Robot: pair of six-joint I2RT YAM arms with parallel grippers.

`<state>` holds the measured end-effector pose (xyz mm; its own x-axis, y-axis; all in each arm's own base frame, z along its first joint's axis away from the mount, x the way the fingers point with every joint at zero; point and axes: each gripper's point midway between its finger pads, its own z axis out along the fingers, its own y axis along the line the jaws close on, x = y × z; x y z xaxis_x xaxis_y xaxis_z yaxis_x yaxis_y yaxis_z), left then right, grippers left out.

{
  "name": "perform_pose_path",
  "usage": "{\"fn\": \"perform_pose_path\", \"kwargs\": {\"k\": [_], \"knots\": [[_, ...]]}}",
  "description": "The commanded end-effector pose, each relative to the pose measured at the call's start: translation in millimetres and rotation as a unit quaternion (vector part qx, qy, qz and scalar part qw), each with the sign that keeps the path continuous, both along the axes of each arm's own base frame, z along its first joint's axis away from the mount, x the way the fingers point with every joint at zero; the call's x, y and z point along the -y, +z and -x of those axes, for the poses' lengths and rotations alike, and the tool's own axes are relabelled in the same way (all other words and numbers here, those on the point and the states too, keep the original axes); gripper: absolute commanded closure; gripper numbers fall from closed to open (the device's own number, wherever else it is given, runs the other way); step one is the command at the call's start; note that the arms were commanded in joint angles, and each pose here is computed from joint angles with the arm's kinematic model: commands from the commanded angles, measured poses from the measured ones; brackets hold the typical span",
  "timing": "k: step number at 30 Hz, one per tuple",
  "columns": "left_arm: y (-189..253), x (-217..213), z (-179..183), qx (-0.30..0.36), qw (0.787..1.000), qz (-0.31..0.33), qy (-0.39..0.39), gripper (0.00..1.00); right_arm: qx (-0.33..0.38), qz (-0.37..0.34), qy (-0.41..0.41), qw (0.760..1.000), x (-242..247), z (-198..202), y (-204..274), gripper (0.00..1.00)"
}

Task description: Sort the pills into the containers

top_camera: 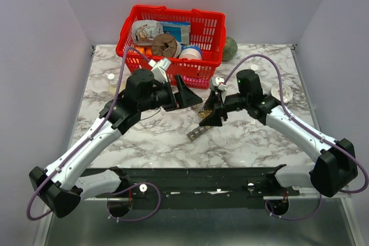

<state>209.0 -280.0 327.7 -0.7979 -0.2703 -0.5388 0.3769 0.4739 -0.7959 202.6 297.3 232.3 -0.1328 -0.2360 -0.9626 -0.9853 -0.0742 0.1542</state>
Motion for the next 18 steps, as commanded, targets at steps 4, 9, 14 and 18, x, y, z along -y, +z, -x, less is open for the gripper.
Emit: {"fn": "perform_pose_path", "kwargs": {"k": [4, 9, 14, 18], "knots": [[-11, 11, -15, -0.055, 0.997, -0.028, 0.038, 0.1, 0.035, 0.0, -0.006, 0.999, -2, -6, 9, 0.99], [-16, 20, -10, -0.067, 0.997, -0.031, 0.015, 0.21, 0.037, 0.002, -0.007, 0.999, -2, -7, 9, 0.99], [-19, 22, -5, -0.064, 0.997, -0.042, -0.001, 0.31, 0.038, 0.003, -0.008, 0.999, -2, -7, 9, 0.99], [-22, 22, -1, -0.062, 0.997, -0.047, -0.011, 0.39, 0.037, 0.003, -0.008, 0.999, -2, -7, 8, 1.0]]}}
